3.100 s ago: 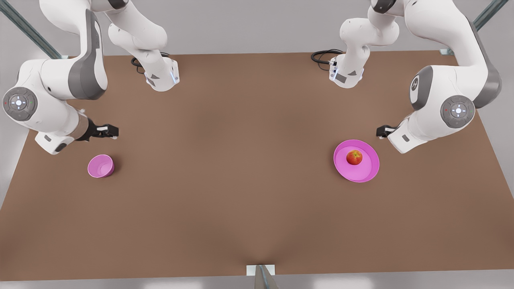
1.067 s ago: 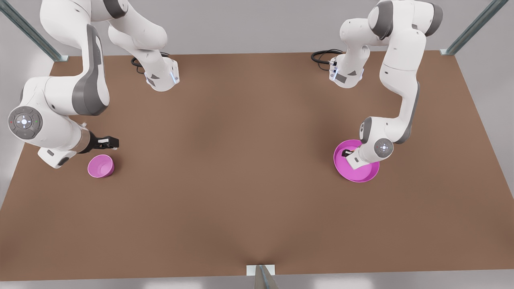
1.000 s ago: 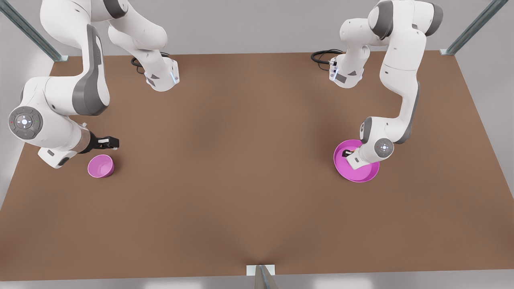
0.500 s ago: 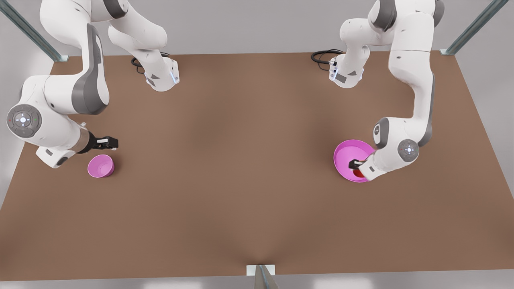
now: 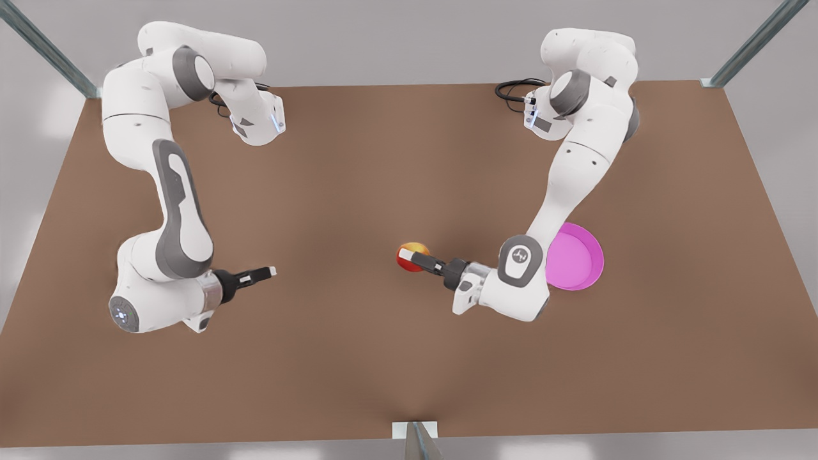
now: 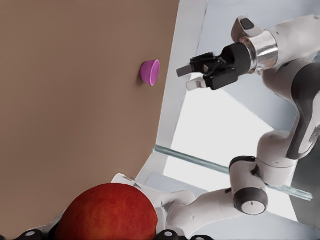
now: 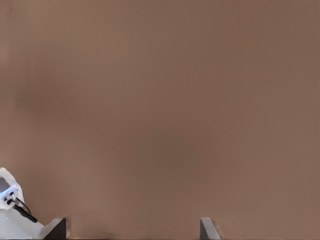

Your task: Use the left arm to pick up the apple from the plate, transfer it to the gripper of the right arm, and then use the right arm to place it into the bowl

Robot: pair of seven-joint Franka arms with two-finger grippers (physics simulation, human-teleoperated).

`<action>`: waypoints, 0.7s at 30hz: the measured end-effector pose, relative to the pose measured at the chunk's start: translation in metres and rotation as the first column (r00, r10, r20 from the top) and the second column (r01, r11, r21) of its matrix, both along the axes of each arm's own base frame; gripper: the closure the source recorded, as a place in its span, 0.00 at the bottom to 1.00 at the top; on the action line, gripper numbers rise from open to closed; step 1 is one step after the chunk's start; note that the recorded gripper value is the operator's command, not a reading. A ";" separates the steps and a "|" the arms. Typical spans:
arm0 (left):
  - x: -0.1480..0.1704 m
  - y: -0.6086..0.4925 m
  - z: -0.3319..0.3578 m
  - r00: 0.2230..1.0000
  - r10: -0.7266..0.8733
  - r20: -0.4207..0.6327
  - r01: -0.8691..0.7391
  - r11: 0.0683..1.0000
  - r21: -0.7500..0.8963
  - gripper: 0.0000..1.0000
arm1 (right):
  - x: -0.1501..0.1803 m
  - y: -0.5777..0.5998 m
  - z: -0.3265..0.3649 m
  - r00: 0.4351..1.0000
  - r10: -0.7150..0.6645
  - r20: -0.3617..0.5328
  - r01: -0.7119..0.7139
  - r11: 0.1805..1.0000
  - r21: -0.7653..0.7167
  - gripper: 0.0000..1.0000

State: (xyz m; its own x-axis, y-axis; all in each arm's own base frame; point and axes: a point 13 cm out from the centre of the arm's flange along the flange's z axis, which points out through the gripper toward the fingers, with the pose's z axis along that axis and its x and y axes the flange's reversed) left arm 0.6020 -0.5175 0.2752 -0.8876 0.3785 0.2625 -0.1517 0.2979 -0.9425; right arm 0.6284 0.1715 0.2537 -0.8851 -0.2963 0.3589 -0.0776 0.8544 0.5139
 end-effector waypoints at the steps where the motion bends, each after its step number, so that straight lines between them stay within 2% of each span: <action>1: 0.008 -0.010 -0.005 0.999 0.036 0.007 -0.036 0.999 -0.013 0.26 | -0.003 0.037 -0.007 1.000 0.019 -0.016 -0.018 0.995 0.095 0.00; 4: 0.023 -0.037 -0.012 0.991 0.129 0.041 -0.128 0.992 -0.018 0.26 | -0.001 0.118 -0.019 0.998 0.003 -0.055 0.018 0.929 0.371 0.00; 7: 0.042 -0.039 -0.012 0.977 0.209 0.053 -0.208 0.978 -0.028 0.26 | 0.012 0.147 -0.014 0.999 -0.034 -0.029 0.044 0.844 0.535 0.00; 11: 0.056 -0.039 -0.010 0.961 0.269 0.057 -0.268 0.963 -0.035 0.26 | 0.031 0.145 -0.009 0.995 -0.064 0.078 0.000 0.769 0.640 0.00; 16: 0.062 -0.041 -0.006 0.950 0.313 0.004 -0.312 0.948 -0.065 0.25 | 0.038 0.190 -0.010 0.979 -0.106 0.175 -0.068 0.638 0.767 0.00; 21: 0.062 -0.043 -0.009 0.948 0.319 -0.019 -0.320 0.944 -0.078 0.25 | 0.047 0.208 -0.006 0.951 -0.157 0.267 -0.139 0.555 0.820 0.00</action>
